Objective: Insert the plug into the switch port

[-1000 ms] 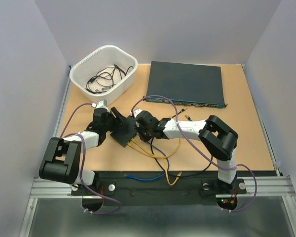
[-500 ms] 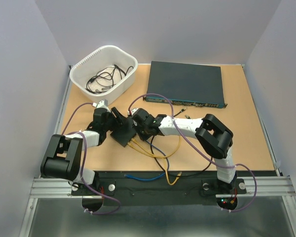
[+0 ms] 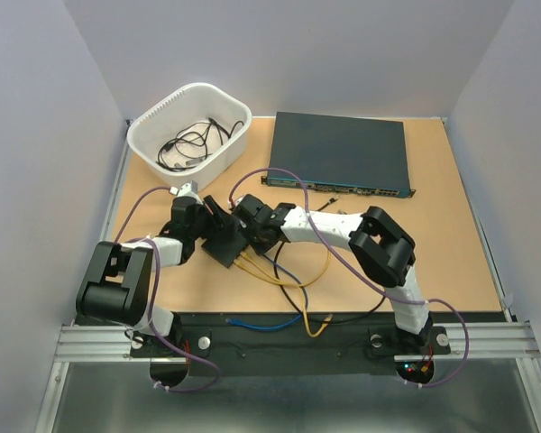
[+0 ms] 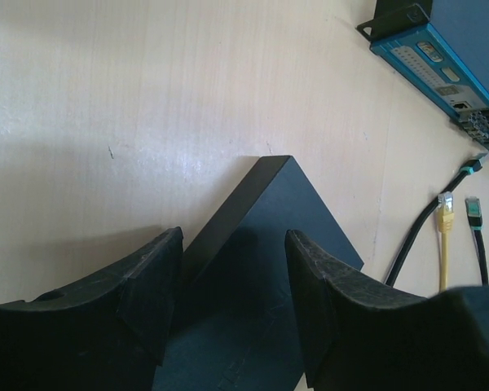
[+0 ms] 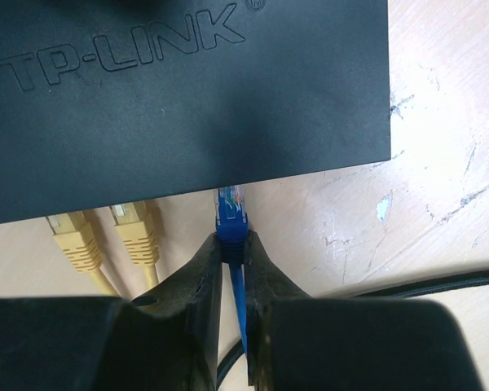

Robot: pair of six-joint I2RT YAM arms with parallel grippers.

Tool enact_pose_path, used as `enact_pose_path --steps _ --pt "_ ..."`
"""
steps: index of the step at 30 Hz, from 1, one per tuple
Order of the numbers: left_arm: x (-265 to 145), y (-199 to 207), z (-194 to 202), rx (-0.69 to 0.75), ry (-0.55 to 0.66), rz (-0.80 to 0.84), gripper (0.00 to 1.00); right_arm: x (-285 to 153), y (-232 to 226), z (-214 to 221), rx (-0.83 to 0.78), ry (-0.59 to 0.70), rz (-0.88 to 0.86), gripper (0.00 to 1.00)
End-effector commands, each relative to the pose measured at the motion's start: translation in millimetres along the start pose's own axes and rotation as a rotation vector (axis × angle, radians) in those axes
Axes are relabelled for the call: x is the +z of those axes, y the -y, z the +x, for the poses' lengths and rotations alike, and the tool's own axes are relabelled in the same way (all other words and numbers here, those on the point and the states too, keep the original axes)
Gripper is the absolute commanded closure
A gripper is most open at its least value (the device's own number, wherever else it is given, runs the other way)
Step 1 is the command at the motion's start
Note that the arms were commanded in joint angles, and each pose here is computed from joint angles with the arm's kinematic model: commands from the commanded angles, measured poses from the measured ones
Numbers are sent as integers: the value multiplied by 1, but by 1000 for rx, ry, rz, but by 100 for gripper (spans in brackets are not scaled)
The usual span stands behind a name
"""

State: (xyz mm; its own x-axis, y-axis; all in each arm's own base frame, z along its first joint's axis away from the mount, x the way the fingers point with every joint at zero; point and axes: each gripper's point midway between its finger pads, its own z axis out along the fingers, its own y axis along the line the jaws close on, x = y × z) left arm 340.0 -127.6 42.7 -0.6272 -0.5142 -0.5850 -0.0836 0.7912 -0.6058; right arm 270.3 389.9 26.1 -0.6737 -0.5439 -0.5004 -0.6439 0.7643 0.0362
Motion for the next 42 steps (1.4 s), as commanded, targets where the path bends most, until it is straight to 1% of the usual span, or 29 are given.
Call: enact_pose_path --steps 1,13,18,21,27,33,34,36,39,42 --pt "4 6 7 8 -47 31 37 11 -1 -13 -13 19 25 100" --pt "8 13 17 22 -89 84 39 6 6 -31 -84 71 99 100" --pt "10 20 23 36 -108 119 41 -3 5 -49 -102 162 114 100" --pt "11 24 27 46 -125 136 41 -5 4 -56 -111 231 99 100" --pt "10 33 33 66 -147 170 42 -11 -1 -62 -141 324 59 100" --pt "4 44 38 87 -167 220 43 -15 -3 -46 -153 331 12 100" --pt "2 46 40 88 -173 229 43 -21 -4 -47 -151 345 2 100" --pt "-1 50 42 93 -175 241 43 -21 -5 -37 -154 339 -19 100" --pt "-7 58 49 105 -186 267 43 -31 -14 -34 -163 356 -66 100" --pt "-13 67 57 130 -197 293 43 -39 -26 -19 -201 354 -113 100"
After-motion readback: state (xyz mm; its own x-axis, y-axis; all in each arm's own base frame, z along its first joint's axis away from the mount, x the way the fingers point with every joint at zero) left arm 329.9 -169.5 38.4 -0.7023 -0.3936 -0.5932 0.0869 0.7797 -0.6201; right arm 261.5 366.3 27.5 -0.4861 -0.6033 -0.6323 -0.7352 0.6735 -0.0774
